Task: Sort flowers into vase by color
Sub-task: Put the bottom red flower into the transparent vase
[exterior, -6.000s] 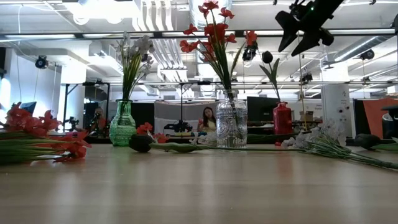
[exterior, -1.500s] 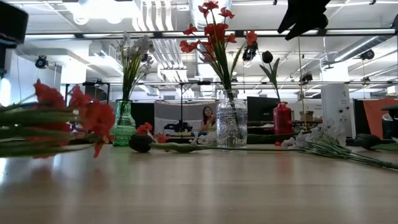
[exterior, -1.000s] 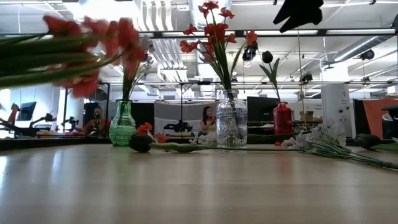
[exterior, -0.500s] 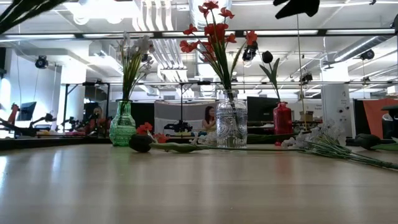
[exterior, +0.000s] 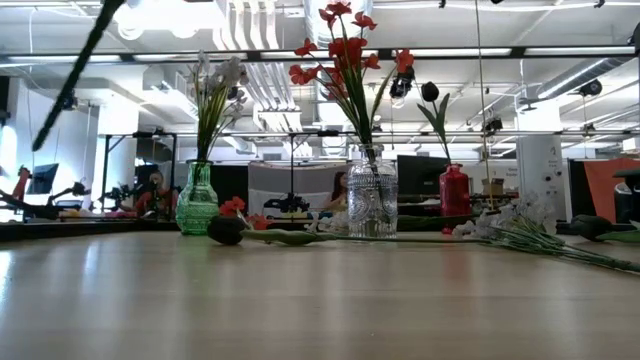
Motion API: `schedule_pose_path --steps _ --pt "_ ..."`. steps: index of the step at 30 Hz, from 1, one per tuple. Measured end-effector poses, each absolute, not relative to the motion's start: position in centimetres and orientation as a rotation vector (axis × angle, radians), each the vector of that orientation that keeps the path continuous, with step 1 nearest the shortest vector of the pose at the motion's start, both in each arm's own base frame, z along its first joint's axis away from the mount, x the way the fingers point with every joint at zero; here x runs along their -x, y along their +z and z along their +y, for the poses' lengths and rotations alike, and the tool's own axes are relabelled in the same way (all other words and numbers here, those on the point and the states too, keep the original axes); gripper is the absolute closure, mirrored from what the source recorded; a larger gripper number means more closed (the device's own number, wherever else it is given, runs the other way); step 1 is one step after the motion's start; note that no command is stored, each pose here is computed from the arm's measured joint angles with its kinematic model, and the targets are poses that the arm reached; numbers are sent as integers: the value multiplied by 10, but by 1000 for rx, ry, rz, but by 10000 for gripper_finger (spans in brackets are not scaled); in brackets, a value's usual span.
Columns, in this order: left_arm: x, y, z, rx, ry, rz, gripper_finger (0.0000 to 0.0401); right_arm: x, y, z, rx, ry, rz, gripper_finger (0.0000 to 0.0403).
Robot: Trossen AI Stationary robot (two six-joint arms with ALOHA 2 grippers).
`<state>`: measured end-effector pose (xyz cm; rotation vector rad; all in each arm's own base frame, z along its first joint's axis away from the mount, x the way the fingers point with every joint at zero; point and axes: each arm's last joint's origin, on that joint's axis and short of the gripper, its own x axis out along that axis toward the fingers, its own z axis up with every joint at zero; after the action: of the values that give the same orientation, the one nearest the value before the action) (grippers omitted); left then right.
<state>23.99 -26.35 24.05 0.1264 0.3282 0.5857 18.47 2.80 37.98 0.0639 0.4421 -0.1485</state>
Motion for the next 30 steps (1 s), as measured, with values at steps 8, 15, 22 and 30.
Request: schedule_pose_path --steps 8,15,22,30 --pt "-258 243 -248 -223 628 368 400 -185 380 31 -60 -131 437 143" --pt "-276 266 -243 -361 593 461 400 -185 380 31 -52 -130 438 143" --pt "-285 297 -250 -467 516 493 400 -185 380 31 -42 -127 439 148" --pt "-307 313 -262 -534 238 529 400 -185 380 31 -36 -126 440 140"
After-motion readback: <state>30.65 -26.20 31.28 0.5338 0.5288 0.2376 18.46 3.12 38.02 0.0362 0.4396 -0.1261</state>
